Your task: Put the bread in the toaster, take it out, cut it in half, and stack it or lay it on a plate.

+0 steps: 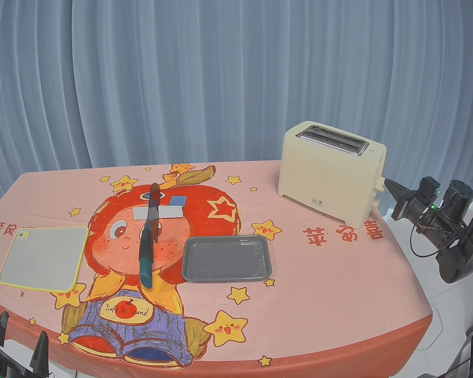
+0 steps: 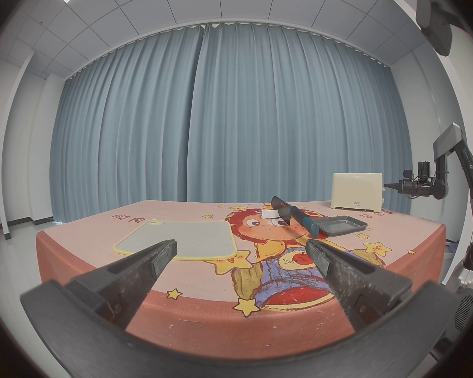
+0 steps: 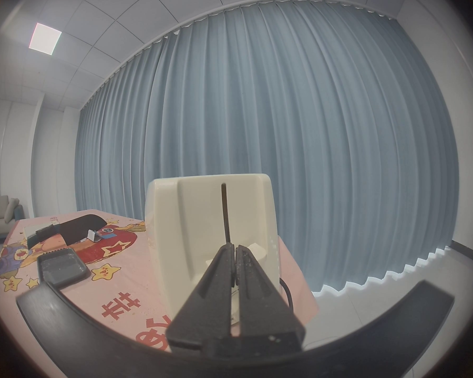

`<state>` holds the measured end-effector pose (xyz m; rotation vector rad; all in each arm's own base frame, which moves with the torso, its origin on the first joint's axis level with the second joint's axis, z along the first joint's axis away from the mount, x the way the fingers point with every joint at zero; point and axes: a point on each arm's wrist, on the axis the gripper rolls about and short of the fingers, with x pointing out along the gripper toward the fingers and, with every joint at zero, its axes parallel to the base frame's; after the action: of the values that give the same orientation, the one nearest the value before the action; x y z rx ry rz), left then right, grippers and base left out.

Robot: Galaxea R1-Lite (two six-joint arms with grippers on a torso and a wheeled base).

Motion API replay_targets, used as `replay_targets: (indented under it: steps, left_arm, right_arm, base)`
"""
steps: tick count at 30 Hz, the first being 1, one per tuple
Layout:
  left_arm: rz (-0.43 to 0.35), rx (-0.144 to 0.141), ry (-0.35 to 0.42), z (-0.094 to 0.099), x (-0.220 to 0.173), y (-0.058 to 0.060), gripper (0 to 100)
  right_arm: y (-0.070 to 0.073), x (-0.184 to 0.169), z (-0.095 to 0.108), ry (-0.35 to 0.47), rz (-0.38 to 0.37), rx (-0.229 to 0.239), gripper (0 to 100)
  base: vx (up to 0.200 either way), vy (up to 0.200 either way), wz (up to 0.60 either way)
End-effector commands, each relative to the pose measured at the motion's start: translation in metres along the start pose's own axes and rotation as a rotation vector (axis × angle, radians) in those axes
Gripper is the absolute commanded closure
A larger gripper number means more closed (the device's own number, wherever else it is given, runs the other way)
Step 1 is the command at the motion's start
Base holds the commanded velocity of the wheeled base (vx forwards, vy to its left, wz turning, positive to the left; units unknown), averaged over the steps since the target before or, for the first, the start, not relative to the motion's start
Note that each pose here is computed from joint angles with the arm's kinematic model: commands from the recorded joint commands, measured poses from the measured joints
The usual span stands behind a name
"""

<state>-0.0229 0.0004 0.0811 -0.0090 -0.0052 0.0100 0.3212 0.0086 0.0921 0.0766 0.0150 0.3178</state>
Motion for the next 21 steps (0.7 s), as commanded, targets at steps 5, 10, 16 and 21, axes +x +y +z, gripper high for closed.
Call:
replay_targets:
  steps: [5, 10, 16, 21]
  left_arm:
    - [0.001, 0.0, 0.017, -0.0048, 0.0013, 0.0, 0]
    - [-0.001, 0.0, 0.017, -0.0048, 0.0013, 0.0, 0]
    - [0.001, 0.0, 0.017, -0.0048, 0.0013, 0.0, 0]
    - [-0.001, 0.0, 0.017, -0.0048, 0.0013, 0.0, 0]
  right_arm:
    - [0.0014, -0.0019, 0.0066, -0.03, 0.003, -0.011, 100]
    - [0.0014, -0.0017, 0.0069, -0.032, 0.005, -0.013, 100]
    - [0.0013, -0.0012, 0.0075, -0.034, 0.005, -0.016, 100]
    - [0.0, -0.0028, 0.0108, -0.044, 0.0, -0.017, 100]
  base:
    - [0.0, 0.0, 0.0]
    - [0.0, 0.0, 0.0]
    - [0.0, 0.0, 0.0]
    - [0.0, 0.0, 0.0]
